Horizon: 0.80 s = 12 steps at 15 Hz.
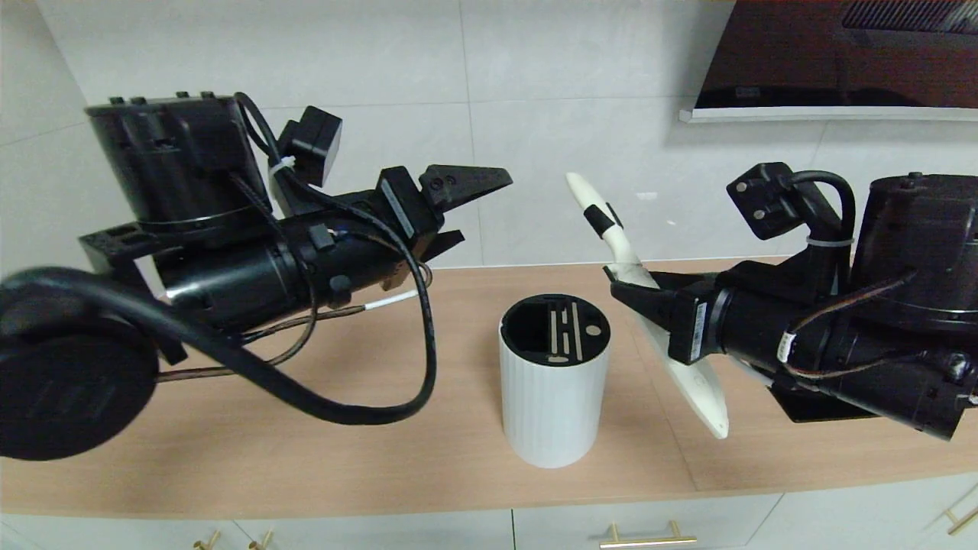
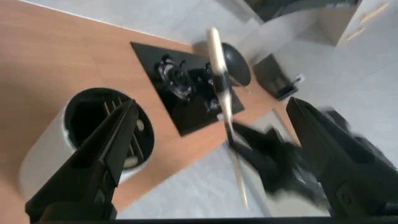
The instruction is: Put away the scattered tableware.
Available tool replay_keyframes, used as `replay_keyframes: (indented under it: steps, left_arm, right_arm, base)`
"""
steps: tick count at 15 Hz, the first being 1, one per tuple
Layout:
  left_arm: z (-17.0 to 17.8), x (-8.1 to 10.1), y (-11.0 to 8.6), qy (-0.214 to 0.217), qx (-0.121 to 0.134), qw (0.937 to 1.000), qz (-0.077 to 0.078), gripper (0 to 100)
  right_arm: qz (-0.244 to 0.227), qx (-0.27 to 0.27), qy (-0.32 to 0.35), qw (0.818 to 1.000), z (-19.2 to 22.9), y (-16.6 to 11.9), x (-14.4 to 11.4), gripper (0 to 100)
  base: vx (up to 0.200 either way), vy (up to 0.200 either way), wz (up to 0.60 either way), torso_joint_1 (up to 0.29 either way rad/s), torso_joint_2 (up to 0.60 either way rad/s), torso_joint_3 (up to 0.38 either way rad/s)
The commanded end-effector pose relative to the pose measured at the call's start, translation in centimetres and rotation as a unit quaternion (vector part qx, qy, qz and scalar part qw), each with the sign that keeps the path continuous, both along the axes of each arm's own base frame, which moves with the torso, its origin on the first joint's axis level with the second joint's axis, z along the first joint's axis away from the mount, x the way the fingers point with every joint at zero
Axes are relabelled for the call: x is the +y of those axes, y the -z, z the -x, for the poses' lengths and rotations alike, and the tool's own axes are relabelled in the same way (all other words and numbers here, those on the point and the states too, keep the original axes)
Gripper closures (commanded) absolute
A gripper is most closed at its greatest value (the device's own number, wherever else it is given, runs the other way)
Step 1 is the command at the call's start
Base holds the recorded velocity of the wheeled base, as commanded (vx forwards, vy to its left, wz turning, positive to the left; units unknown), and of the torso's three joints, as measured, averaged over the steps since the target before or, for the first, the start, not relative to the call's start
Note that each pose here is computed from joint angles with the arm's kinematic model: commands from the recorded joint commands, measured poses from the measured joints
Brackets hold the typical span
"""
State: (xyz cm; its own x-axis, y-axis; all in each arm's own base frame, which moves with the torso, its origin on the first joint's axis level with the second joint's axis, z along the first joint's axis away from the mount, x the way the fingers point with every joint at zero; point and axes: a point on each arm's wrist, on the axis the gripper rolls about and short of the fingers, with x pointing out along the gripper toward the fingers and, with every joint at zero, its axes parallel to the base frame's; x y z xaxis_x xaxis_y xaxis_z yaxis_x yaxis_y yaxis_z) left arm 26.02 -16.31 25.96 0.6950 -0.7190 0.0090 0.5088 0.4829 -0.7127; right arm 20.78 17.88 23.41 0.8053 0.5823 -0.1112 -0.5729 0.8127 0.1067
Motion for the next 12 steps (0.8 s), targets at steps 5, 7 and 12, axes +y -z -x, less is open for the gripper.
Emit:
replay_keyframes:
  steps: [5, 7, 12]
  left_arm:
    - [-1.1, -3.3, 3.3, 0.011, 0.014, 0.9998, -0.008, 0]
    - [-0.5, -3.7, 3.2, 0.021, 0.012, 0.9997, -0.007, 0]
    - [0.4, -5.3, 3.8, 0.032, 0.017, 0.9992, -0.013, 0]
  right_arm:
    - [0.019, 0.017, -0.03, 0.999, 1.3, 1.5, 2.2, 100]
    - [0.019, 0.018, -0.036, 0.999, 1.3, 1.8, 2.8, 100]
    - [0.022, 0.022, -0.044, 0.999, 1.5, 2.4, 3.5, 100]
  base:
    - [0.0, 0.0, 0.0, 0.0, 0.0, 0.0]
    - [0.0, 0.0, 0.0, 0.0, 0.0, 0.0]
    - [0.0, 0.0, 0.0, 0.0, 0.0, 0.0]
